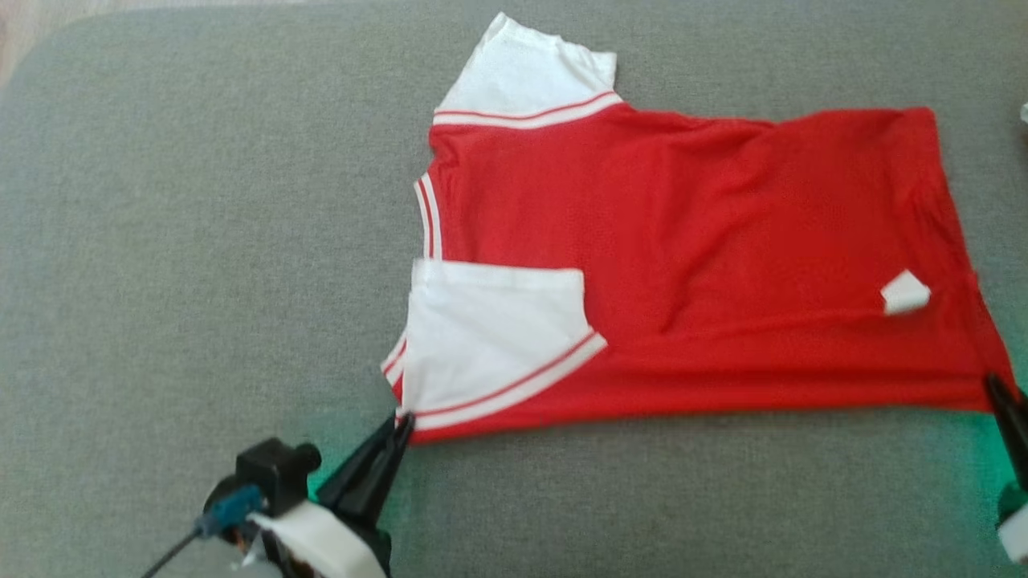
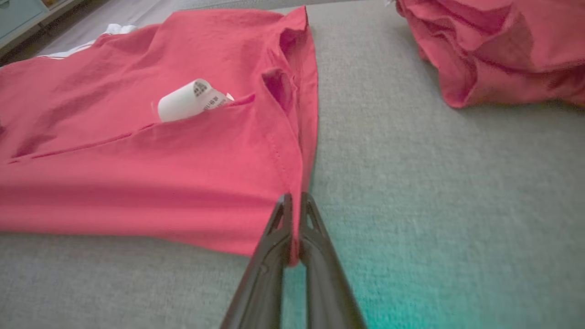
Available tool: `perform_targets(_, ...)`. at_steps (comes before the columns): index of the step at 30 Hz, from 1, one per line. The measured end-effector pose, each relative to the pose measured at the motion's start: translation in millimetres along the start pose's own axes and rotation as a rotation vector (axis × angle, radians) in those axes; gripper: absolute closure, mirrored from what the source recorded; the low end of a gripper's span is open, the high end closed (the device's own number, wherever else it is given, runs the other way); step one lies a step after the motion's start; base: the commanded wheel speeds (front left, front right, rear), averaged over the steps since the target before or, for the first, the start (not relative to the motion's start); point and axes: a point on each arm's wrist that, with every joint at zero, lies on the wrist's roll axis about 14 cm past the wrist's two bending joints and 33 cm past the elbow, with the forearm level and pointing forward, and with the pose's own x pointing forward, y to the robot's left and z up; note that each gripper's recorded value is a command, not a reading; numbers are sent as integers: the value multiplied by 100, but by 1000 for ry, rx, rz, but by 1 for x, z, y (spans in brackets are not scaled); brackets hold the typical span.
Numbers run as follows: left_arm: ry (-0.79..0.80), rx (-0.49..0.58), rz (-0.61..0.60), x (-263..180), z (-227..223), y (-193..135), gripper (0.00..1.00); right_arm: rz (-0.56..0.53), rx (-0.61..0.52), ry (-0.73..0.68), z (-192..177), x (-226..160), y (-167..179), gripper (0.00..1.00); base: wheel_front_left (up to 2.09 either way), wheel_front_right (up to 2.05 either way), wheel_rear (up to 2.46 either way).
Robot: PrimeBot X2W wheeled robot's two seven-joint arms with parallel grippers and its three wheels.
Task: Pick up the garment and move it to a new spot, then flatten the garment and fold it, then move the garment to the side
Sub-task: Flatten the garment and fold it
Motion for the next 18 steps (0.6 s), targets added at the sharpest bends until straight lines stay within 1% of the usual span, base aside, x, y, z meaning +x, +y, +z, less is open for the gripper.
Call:
perform_targets(5,51,-11,-11,-10,-9,-8,100,5,17,31,-13,-9,2,100,0,0,0)
perform_targets(6,56,-13,-11,-11,-9,-9,100,4,25,37,-15,-10,3,67,0,0,0)
perform_targets(7,58,-14,-13,-11,-9,-9,100,2,32,40,-16,-11,2,0,0,0,0)
perform_targets(9,61,-15,-17,-10,-8,-10,100,-8,38,33,-14,-10,0,0,0,0,0)
perform_targets(10,71,-15,-19,-10,-9,-10,64,-13,41,24,-12,-9,-2,0,0,0,0)
perform_targets(11,75,-14,-13,-9,-9,-9,0,-14,43,15,-10,-9,-2,0,0,0,0)
perform_targets(13,67,-9,-17,-7,-5,-9,0,-9,51,-11,-2,-6,0,0,0,0,0)
perform_targets(15,44,21,-13,-2,7,-3,0,-4,52,-53,9,-4,2,0,0,0,0)
perform_targets(16,24,48,-14,3,19,1,0,-7,48,-71,15,-3,1,0,0,0,0)
perform_targets(18,-27,138,-23,16,52,10,0,-13,33,-110,26,-1,-2,0,0,0,0)
